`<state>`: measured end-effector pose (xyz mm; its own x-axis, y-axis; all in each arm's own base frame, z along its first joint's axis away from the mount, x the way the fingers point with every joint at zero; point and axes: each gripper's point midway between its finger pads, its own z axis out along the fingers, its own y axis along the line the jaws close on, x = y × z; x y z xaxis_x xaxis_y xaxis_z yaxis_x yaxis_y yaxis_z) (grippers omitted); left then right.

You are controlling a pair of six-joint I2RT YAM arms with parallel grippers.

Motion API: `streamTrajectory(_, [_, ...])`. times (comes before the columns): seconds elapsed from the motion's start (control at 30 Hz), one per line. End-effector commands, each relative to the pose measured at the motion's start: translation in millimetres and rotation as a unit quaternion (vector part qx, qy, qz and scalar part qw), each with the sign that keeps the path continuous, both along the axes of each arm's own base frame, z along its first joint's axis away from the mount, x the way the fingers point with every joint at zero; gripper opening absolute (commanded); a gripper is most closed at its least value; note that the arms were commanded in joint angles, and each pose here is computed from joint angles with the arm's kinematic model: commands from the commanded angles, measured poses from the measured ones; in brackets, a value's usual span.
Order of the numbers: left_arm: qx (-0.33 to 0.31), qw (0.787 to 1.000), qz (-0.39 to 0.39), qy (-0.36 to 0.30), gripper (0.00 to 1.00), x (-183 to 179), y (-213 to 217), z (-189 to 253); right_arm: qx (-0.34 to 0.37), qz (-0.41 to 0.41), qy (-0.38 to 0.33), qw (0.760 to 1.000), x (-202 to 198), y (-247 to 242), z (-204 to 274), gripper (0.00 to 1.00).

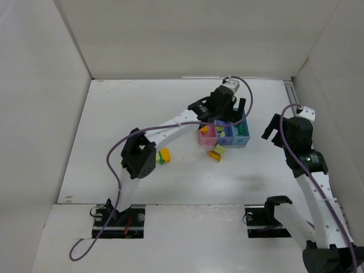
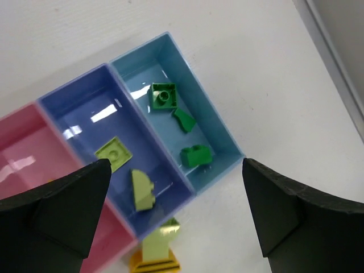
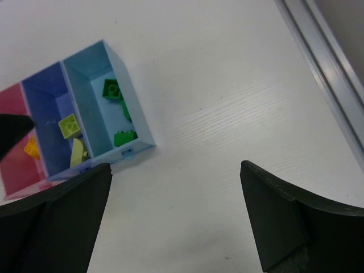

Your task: Sort the legos into containers by color

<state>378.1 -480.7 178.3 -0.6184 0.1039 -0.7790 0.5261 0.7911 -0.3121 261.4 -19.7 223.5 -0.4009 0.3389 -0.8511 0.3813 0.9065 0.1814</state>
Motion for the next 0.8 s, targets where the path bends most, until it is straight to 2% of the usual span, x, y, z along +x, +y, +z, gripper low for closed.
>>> streamTrajectory(0.0, [-0.064, 0.994, 0.058, -0.061, 1.0, 2.0, 60.4, 106.6, -0.005, 0.077, -0.043, 0.996, 13.9, 19.5, 17.7, 1.0])
streamTrajectory(0.03, [-0.035, 0.996, 0.075, -0.034, 1.0, -4.3, 82.7, 73.2, -0.002, 0.092, -0.044, 0.995, 14.9, 26.7, 15.8, 1.0])
streamTrajectory(0.07, [-0.029, 0.995, 0.094, -0.026, 1.0, -7.5, 101.0, 66.8, -0.001, 0.099, -0.045, 0.994, 20.2, 31.1, 15.1, 1.0])
streamTrajectory(0.1, [-0.037, 0.99, 0.132, -0.044, 1.0, -12.5, 129.4, 86.7, -0.001, 0.109, -0.045, 0.993, 22.4, 37.0, 14.6, 1.0])
streamTrajectory(0.13, [-0.04, 0.985, 0.166, -0.035, 1.0, -13.5, 150.0, 80.8, 0.003, 0.139, -0.047, 0.989, 24.4, 54.3, 14.9, 1.0])
streamTrajectory(0.17, [0.003, 0.981, 0.193, -0.002, 1.0, -27.8, 177.5, 42.4, 0.004, 0.156, -0.055, 0.986, 30.7, 66.1, 17.1, 1.0])
streamTrajectory(0.2, [-0.002, 0.975, 0.221, -0.003, 1.0, -36.6, 200.4, 50.9, 0.001, 0.168, -0.057, 0.984, 33.5, 75.7, 16.9, 1.0])
streamTrajectory(0.23, [0.004, 0.97, 0.242, 0.015, 1.0, -42.0, 218.9, 40.9, 0.001, 0.208, -0.059, 0.976, 31.8, 101.8, 16.6, 1.0])
streamTrajectory(0.27, [0.029, 0.959, 0.275, 0.06, 1.0, -60.6, 242.8, 8.0, -0.001, 0.225, -0.059, 0.973, 33.0, 115.9, 14.9, 1.0])
streamTrajectory(0.33, [0.028, 0.942, 0.323, 0.089, 1.0, -80.0, 273.4, -1.3, -0.024, 0.257, -0.052, 0.965, 39.8, 144.4, 10.7, 1.0])
streamTrajectory(0.37, [0.044, 0.928, 0.35, 0.116, 1.0, -91.2, 293.9, -21.6, -0.026, 0.297, -0.052, 0.953, 33.0, 174.9, 13.4, 1.0])
streamTrajectory(0.4, [0.053, 0.906, 0.389, 0.156, 1.0, -108.6, 311.5, -36.1, -0.045, 0.312, -0.027, 0.949, 36.5, 190.7, -1.0, 1.0])
streamTrajectory(0.47, [0.058, 0.88, 0.432, 0.19, 1.0, -129.4, 334.4, -47.9, -0.056, 0.321, -0.012, 0.945, 37.7, 209.2, -6.8, 1.0])
streamTrajectory(0.5, [0.089, 0.859, 0.455, 0.219, 1.0, -150.9, 353.4, -67.0, -0.055, 0.338, -0.01, 0.94, 36.6, 222.8, -6.0, 1.0])
streamTrajectory(0.53, [0.08, 0.837, 0.486, 0.237, 1.0, -161.0, 359.1, -74.2, -0.056, 0.343, 0.002, 0.937, 39.7, 228.5, -16.4, 1.0])
streamTrajectory(0.6, [0.079, 0.802, 0.529, 0.266, 0.94, -185.1, 375.8, -89.5, -0.033, 0.359, -0.007, 0.933, 40.8, 244.3, -13.3, 1.0])
streamTrajectory(0.63, [0.093, 0.794, 0.535, 0.273, 0.94, -191.8, 383.4, -97.5, -0.033, 0.359, -0.007, 0.933, 41.0, 244.5, -15.3, 1.0])
streamTrajectory(0.7, [0.081, 0.783, 0.552, 0.275, 0.89, -194.9, 390.5, -105.6, -0.026, 0.369, -0.008, 0.929, 40.9, 250.2, -16.4, 1.0])
streamTrajectory(0.77, [0.068, 0.783, 0.549, 0.284, 0.83, -194.8, 386.9, -118.2, -0.021, 0.371, -0.002, 0.928, 40.4, 252.7, -19.8, 1.0])
